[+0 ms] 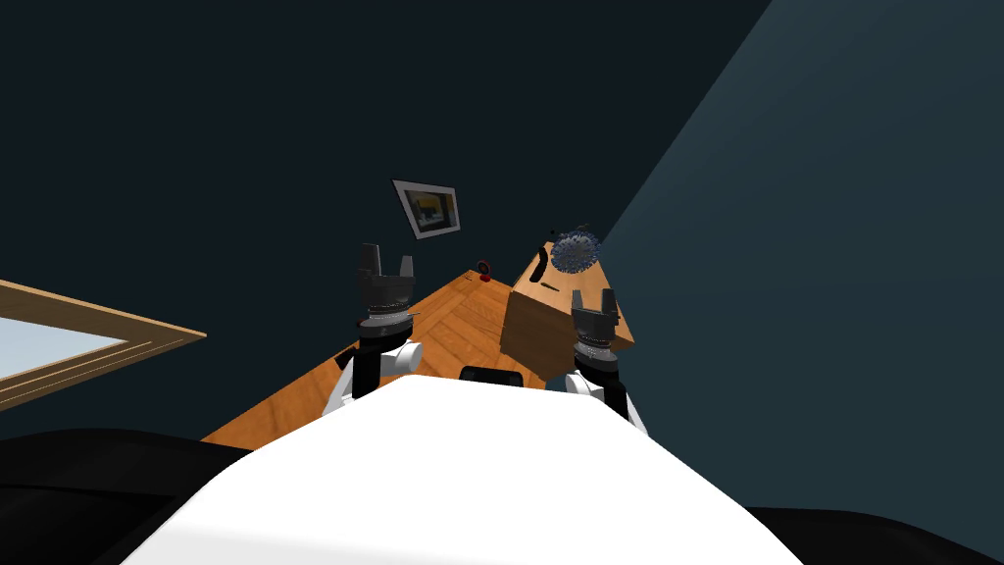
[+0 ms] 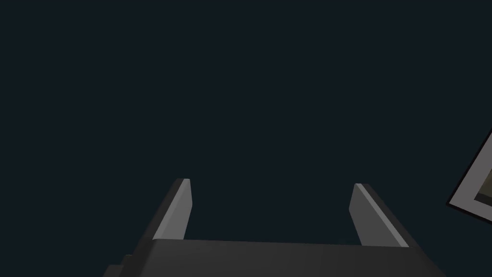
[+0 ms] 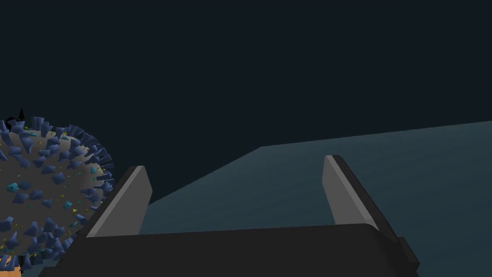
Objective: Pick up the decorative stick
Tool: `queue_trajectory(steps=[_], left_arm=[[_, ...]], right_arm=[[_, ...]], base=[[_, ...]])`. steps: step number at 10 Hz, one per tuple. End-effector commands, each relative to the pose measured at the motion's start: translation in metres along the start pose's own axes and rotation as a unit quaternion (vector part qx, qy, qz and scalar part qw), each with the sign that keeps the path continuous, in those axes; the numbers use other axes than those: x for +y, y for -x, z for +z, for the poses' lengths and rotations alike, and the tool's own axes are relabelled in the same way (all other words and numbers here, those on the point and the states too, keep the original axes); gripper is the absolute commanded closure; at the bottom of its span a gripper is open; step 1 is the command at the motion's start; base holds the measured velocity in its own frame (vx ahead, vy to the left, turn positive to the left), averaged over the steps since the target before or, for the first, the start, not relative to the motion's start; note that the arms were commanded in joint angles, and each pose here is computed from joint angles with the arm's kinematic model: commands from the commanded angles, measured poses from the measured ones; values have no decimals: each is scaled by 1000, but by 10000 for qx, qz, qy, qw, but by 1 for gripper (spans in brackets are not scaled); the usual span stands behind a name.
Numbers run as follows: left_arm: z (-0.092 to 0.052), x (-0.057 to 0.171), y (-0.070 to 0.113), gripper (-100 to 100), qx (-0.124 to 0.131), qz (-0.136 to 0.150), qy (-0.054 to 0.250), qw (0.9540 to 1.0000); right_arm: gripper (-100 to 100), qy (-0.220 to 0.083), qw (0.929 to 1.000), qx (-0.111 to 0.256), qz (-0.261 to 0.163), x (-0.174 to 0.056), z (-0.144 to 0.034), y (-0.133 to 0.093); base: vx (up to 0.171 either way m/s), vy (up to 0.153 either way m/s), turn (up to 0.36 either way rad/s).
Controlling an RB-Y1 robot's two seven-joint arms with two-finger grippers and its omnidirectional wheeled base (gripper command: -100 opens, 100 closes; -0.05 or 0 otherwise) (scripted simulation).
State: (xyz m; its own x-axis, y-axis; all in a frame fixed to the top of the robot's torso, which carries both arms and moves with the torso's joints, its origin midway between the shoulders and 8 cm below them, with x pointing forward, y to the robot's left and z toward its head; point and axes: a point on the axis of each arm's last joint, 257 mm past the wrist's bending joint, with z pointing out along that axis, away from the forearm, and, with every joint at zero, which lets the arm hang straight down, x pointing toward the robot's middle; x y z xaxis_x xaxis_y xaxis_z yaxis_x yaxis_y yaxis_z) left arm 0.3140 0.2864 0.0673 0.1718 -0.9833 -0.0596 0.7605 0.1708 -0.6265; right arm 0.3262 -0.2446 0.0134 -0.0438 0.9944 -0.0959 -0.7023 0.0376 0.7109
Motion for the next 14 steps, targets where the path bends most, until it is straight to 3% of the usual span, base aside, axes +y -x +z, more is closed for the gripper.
queue_trajectory(steps=[1, 2, 5, 14], left_arm=[[0, 0, 0, 0, 0, 0, 0, 10000], [0, 0, 0, 0, 0, 0, 0, 10000], [0, 0, 0, 0, 0, -1, 0, 10000], [0, 0, 0, 0, 0, 0, 0, 10000]], right_arm=[[-100, 0, 10000, 0, 0, 0, 0, 0], [-100, 0, 10000, 0, 0, 0, 0, 0], [-100, -299, 9984, 467, -99, -22, -13, -12], [-100, -300, 9984, 473, -101, -22, -14, -12]], base=[[-8, 12, 34], [0, 0, 0], [-21, 63, 90], [-2, 8, 7]])
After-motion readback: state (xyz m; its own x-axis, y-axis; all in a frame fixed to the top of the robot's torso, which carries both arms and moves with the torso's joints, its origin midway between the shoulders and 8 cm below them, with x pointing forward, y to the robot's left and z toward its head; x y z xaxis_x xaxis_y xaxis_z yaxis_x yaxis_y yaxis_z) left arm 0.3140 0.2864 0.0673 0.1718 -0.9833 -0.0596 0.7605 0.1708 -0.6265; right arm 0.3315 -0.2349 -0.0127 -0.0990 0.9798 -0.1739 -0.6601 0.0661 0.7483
